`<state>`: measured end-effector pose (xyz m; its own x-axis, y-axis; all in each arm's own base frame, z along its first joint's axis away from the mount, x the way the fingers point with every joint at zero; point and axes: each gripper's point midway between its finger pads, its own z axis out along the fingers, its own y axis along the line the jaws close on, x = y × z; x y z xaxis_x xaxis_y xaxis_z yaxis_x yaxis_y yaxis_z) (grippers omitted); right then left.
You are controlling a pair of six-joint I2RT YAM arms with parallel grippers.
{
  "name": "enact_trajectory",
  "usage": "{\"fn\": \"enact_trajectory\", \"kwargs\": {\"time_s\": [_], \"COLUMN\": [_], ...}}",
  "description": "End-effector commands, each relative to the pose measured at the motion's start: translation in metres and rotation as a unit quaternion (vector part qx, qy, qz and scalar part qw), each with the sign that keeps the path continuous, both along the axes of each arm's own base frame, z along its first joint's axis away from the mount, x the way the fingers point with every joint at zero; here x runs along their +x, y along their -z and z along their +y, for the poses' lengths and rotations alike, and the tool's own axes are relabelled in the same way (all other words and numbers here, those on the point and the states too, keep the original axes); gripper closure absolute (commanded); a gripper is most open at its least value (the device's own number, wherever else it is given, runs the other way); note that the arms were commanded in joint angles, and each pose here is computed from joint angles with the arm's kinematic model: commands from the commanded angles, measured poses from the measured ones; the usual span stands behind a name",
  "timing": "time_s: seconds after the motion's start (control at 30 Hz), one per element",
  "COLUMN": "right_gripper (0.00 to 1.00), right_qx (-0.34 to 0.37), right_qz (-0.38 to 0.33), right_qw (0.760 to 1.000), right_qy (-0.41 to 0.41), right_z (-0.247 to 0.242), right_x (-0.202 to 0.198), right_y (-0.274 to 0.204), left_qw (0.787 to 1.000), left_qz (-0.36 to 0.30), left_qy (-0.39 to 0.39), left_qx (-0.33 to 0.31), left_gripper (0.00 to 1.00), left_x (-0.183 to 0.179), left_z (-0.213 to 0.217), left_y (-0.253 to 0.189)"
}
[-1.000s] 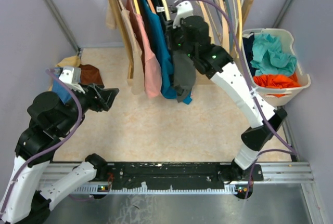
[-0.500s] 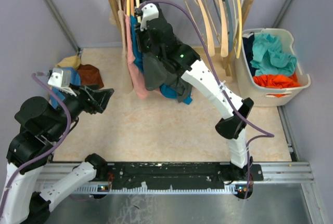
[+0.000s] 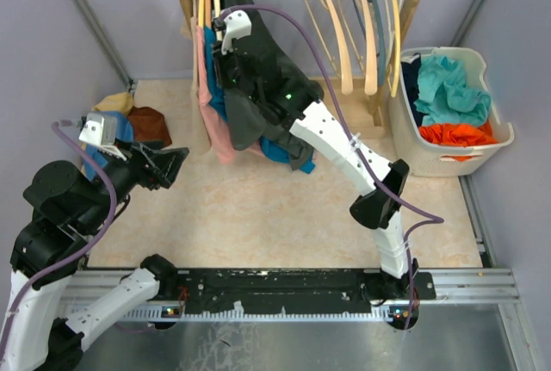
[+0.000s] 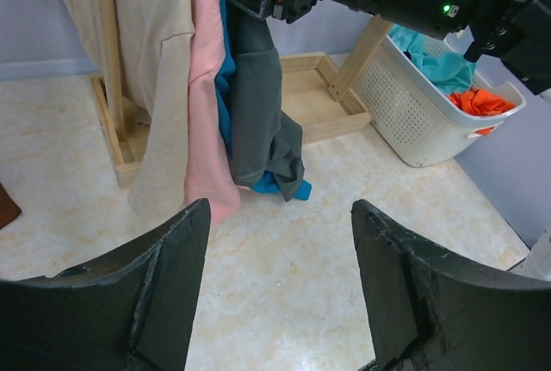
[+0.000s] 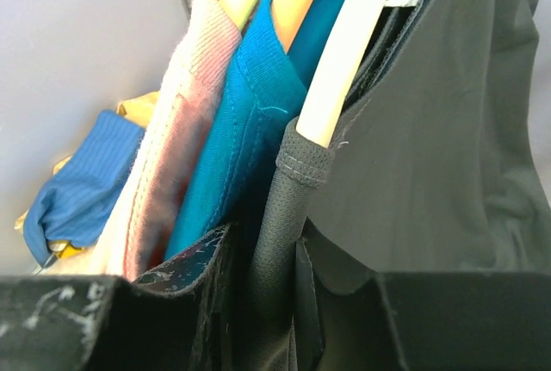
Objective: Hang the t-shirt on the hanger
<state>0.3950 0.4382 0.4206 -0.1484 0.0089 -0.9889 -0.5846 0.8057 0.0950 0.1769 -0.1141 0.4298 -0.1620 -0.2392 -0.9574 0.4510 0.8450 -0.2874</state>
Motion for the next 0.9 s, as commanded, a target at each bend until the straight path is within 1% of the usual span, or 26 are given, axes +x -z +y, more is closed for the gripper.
{"fn": "enact_trajectory", "kwargs": {"time_s": [0.0,0.03,0.13,0.23,0.37,0.7,0.87], "right_gripper": [0.73,0.72,0.57,0.45,0.40,0.21,0.14], "right_qx": [0.032,0.032,0.029,0.022,0.017,0.019,0.021], "right_qz": [-0.021,-0.022,-0.023,-0.026,-0.033,-0.039,-0.039], "right_qw": [0.997,0.997,0.998,0.999,0.999,0.999,0.999], "right_qy": [-0.070,-0.067,-0.056,-0.034,-0.014,-0.005,0.003], "right_z": [0.024,0.022,0.014,0.001,-0.015,-0.042,-0.060], "right_x": [-0.033,-0.033,-0.034,-0.033,-0.035,-0.050,-0.059], "right_y": [-0.020,-0.020,-0.023,-0.026,-0.031,-0.046,-0.052], "left_qw": [1.000,1.000,1.000,1.000,1.000,1.000,1.000], "left_qz": [-0.020,-0.020,-0.019,-0.017,-0.016,-0.013,-0.008], "left_qy": [0.012,0.011,0.012,0.011,0.008,0.005,0.004], "left_qx": [-0.013,-0.013,-0.014,-0.013,-0.013,-0.010,-0.009], "left_gripper": [0.28,0.28,0.28,0.28,0.28,0.28,0.28], "left_x": [-0.004,-0.004,-0.003,-0.003,-0.001,0.000,0.004], "left_z": [-0.002,-0.002,-0.003,-0.003,-0.003,-0.002,-0.005], "left_y": [-0.015,-0.015,-0.014,-0.013,-0.012,-0.012,-0.009]}}
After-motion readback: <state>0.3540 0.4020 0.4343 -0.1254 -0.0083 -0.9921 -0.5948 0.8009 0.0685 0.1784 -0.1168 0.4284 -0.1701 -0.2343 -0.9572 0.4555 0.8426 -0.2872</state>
